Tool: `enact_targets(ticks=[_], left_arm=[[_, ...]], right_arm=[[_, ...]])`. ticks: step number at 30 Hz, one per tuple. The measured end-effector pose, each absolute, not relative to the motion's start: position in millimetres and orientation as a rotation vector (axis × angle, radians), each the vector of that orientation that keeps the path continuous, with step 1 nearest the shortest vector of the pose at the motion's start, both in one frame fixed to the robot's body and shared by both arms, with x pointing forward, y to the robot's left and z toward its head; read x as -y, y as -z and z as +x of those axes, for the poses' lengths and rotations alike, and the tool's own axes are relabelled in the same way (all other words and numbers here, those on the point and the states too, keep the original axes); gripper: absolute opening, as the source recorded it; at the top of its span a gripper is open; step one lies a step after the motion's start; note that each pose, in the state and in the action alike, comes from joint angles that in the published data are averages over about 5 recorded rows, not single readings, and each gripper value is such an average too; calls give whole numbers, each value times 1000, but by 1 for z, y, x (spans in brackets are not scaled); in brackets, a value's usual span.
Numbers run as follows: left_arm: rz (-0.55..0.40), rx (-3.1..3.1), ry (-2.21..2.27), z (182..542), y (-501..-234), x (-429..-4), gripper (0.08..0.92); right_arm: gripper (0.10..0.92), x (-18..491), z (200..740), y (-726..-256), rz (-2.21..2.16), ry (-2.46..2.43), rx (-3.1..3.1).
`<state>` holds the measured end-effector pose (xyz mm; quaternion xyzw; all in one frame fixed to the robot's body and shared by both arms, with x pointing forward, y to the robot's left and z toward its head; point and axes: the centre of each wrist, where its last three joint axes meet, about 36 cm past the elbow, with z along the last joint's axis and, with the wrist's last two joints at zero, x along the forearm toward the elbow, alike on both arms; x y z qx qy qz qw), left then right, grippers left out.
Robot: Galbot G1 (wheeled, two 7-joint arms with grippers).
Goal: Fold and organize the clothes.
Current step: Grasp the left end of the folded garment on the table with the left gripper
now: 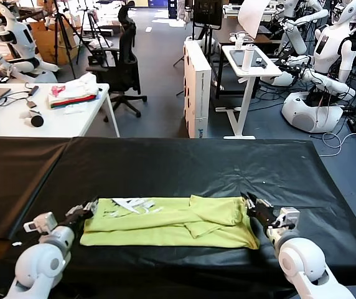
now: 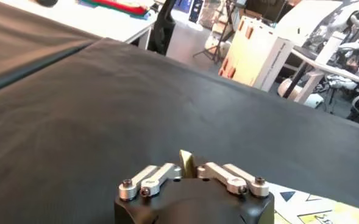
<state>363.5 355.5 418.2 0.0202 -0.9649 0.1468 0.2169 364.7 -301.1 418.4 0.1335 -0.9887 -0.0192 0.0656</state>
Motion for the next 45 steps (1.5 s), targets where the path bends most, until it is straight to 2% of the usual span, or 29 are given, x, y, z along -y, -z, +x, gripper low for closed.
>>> enact_targets(ticks=[2,3,10,14,18,23,35,45], left_arm=[[28,2654,-438,361,-423,-361,857],[3,2641,-455,359,-426,-365,882],[-203,2470,-621,348,-459,-409,907],[-279,2403,-676,346,-476,-441,907],[-295,2399,-629,350,-485,-463,907],[-293,2378,-598,353,-481,-476,907],[-348,2322,-619,346,-462,-463,907],[-347,2297,-644,343,-445,-459,907]], right_arm=[[884,306,355,-416,472,17,3041],[896,308,350,-415,506,-3,3067],[907,329,302,-408,727,-159,3193],[907,340,275,-401,813,-246,3231],[907,345,247,-391,823,-276,3238],[907,348,226,-381,783,-271,3213],[907,350,225,-373,744,-257,3190],[907,352,222,-371,732,-257,3184]])
